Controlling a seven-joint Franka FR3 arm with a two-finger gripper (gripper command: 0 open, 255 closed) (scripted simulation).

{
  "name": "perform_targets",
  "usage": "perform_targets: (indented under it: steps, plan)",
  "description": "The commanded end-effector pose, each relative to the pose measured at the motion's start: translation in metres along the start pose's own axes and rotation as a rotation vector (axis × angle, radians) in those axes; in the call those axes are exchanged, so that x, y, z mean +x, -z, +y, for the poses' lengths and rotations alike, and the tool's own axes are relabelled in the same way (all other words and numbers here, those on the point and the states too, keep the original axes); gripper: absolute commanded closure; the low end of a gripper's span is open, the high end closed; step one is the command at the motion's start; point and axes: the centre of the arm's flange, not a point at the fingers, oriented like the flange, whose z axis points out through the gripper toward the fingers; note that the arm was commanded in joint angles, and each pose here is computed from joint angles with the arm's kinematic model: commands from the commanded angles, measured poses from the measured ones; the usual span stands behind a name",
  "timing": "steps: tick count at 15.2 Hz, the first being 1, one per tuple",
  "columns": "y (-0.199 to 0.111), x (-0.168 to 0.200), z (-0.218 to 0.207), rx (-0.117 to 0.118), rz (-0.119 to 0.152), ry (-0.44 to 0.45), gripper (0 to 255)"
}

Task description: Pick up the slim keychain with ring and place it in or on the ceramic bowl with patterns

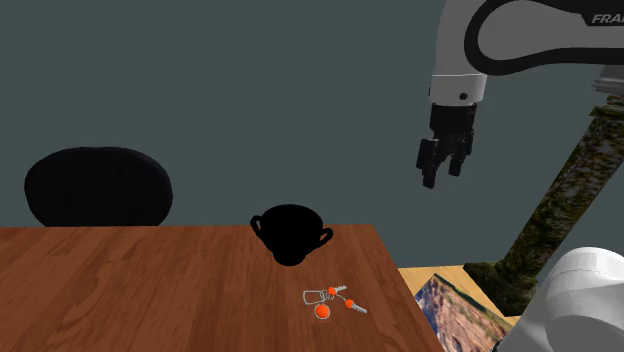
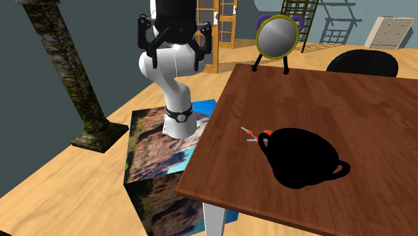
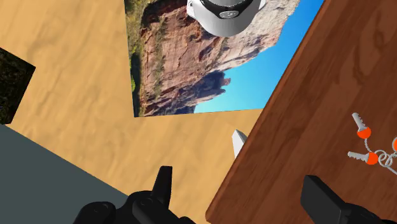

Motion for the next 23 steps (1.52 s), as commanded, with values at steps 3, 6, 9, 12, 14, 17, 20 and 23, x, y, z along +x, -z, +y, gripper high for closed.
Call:
perform_targets:
  steps: [3, 6, 9, 12, 14, 17, 20, 23]
  plan:
    - [-0.016, 0.004, -0.019, 0.005, 0.017, 0.070, 0]
    - [-0.040, 0.008, -0.049, 0.011, 0.044, 0.176, 0]
    - [-0.063, 0.009, -0.078, 0.018, 0.070, 0.282, 0]
    - [-0.086, 0.007, -0.108, 0.025, 0.096, 0.387, 0]
    - [-0.102, 0.005, -0.128, 0.030, 0.113, 0.458, 0]
    - [-0.125, -0.001, -0.158, 0.036, 0.139, 0.563, 0]
    - [-0.148, -0.009, -0.187, 0.043, 0.166, 0.669, 0]
    - [-0.171, -0.019, -0.215, 0.050, 0.192, 0.774, 0]
